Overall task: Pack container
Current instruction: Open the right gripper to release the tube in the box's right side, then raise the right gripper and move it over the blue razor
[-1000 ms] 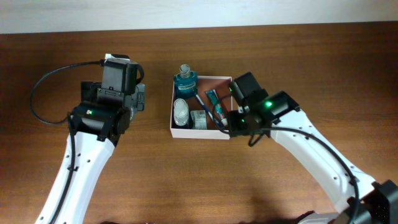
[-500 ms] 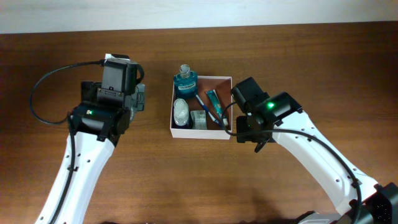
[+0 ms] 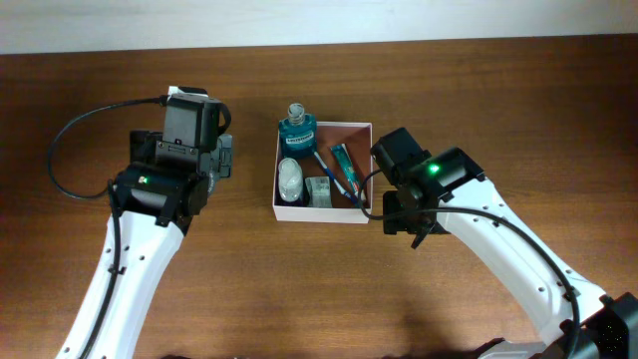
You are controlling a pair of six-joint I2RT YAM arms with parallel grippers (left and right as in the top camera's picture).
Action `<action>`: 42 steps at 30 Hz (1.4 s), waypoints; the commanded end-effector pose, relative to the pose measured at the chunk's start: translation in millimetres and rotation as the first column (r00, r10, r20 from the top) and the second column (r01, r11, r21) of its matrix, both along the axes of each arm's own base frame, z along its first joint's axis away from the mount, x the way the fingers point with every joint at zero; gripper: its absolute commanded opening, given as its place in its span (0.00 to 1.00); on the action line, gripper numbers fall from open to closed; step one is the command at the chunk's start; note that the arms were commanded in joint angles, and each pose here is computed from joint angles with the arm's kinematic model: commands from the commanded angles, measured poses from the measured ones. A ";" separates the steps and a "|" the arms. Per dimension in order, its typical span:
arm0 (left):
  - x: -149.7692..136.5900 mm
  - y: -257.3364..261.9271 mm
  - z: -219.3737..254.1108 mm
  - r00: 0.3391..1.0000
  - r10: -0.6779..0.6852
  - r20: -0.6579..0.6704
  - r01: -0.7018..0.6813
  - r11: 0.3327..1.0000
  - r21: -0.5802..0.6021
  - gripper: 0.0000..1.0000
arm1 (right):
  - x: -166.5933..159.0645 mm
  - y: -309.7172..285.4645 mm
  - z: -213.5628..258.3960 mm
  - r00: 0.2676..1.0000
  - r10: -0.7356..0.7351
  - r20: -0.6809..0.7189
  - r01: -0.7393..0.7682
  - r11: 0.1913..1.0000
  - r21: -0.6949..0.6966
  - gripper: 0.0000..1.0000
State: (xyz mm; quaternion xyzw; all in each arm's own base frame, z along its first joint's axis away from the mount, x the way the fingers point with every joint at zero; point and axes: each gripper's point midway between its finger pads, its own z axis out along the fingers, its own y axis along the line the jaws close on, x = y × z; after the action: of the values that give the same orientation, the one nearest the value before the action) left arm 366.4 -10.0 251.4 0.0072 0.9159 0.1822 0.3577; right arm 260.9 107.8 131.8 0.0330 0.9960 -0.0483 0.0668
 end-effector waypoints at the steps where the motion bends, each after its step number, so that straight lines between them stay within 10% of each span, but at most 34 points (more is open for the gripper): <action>1: 1.1 2.7 6.9 1.000 0.013 0.019 -0.013 1.000 0.005 0.99 | 1.2 -3.0 5.3 0.998 -0.051 0.031 0.052 0.999 -0.002 0.65; 6: 1.1 2.7 6.9 1.000 0.013 0.019 -0.013 1.000 0.005 0.99 | 5.5 -11.1 7.1 0.985 -0.159 0.073 0.161 0.987 -0.026 0.69; 8: 1.1 2.7 6.9 1.000 0.013 0.019 -0.013 1.000 0.005 0.99 | 8.6 -15.1 8.3 0.973 -0.209 0.099 0.213 0.977 -0.033 0.98; 22: 1.1 2.7 6.9 1.000 0.013 0.019 -0.013 1.000 0.005 0.99 | 70.8 -34.2 6.5 0.863 -0.491 0.119 0.447 0.852 0.271 0.99; 24: 1.1 2.7 6.9 1.000 0.013 0.019 -0.013 1.000 0.005 0.99 | 84.8 -38.1 7.7 0.845 -0.519 0.128 0.459 0.827 0.325 0.81; 28: 1.1 2.7 6.9 1.000 0.013 0.019 -0.013 1.000 0.005 0.99 | 103.8 -49.1 5.3 0.817 -0.555 0.156 0.477 0.803 0.357 0.04; 42: 1.1 2.7 6.9 1.000 0.013 0.019 -0.013 1.000 0.005 1.00 | 171.9 -44.7 -61.6 0.799 -0.566 0.205 0.467 0.798 0.382 0.04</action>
State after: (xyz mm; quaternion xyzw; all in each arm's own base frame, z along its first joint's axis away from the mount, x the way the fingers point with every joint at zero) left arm 366.4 -10.0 251.4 0.0072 0.9159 0.1822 0.3577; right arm 427.6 65.4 86.3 0.3183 0.9193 0.1058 0.2058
